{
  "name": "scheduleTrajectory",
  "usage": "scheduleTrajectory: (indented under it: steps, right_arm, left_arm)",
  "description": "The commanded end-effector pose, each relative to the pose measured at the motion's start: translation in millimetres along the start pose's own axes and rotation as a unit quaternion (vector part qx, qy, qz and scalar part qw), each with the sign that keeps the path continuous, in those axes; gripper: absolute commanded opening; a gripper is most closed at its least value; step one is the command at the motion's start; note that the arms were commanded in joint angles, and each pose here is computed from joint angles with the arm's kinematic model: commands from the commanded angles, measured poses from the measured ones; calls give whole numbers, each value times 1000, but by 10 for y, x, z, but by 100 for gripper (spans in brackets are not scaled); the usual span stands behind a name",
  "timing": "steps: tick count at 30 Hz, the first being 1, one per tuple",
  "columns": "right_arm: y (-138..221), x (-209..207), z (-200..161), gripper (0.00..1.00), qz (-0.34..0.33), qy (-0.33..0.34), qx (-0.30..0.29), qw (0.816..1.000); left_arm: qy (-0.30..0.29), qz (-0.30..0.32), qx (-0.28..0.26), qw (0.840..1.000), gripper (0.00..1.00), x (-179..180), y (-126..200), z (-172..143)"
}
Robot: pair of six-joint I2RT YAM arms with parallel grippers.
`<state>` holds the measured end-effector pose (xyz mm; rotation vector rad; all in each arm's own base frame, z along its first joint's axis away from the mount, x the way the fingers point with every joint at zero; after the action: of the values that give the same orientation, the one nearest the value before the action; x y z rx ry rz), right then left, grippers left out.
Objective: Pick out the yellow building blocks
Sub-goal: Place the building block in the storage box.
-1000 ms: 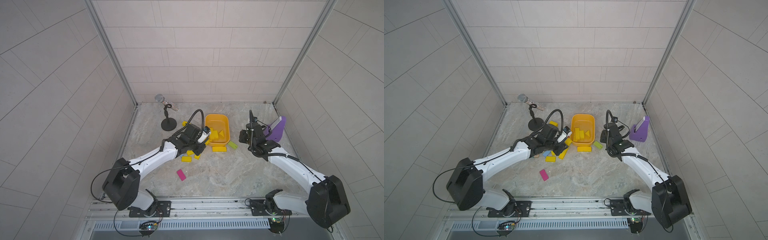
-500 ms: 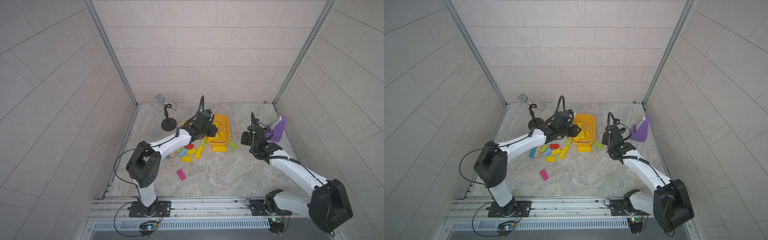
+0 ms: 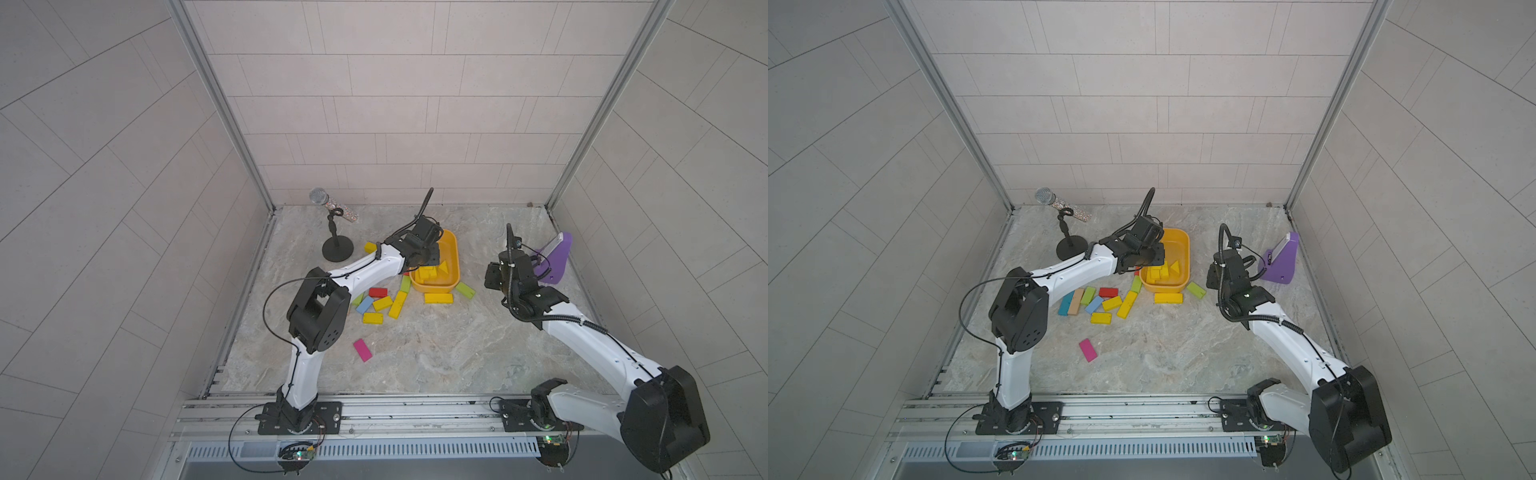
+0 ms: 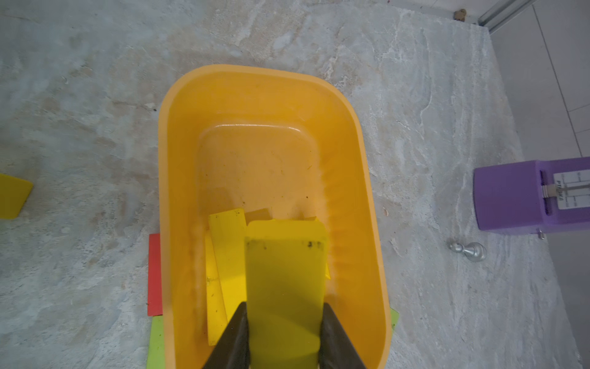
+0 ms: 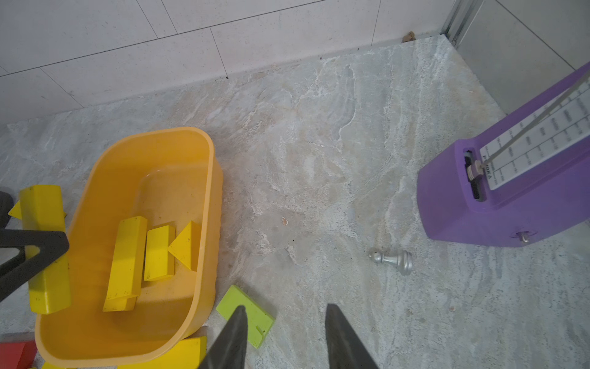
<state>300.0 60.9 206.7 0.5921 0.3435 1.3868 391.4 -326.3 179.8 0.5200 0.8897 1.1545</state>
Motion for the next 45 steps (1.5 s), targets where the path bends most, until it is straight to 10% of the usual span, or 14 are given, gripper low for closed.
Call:
scheduleTrajectory:
  steps: [1, 45]
  right_arm:
    - [42, -67, -10, 42, -14, 6, -3, 1000]
    - [152, -199, -100, 42, -23, -2, -3, 1000]
  left_arm:
    - [8, 39, 8, 999, 0, 28, -46, -43]
    - [-46, 136, 22, 989, 15, -90, -663, -359]
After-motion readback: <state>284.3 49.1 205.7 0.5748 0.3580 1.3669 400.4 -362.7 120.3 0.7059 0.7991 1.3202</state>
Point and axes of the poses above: each gripper's point midway between its finger pads, its own y axis back along the fingers, its own x axis along the line the jaws close on, z = x × y, the point moved 6 cm from there along y, back along the fingers, and after that the axes turned 2 degrees about y, right-handed, at the moved point
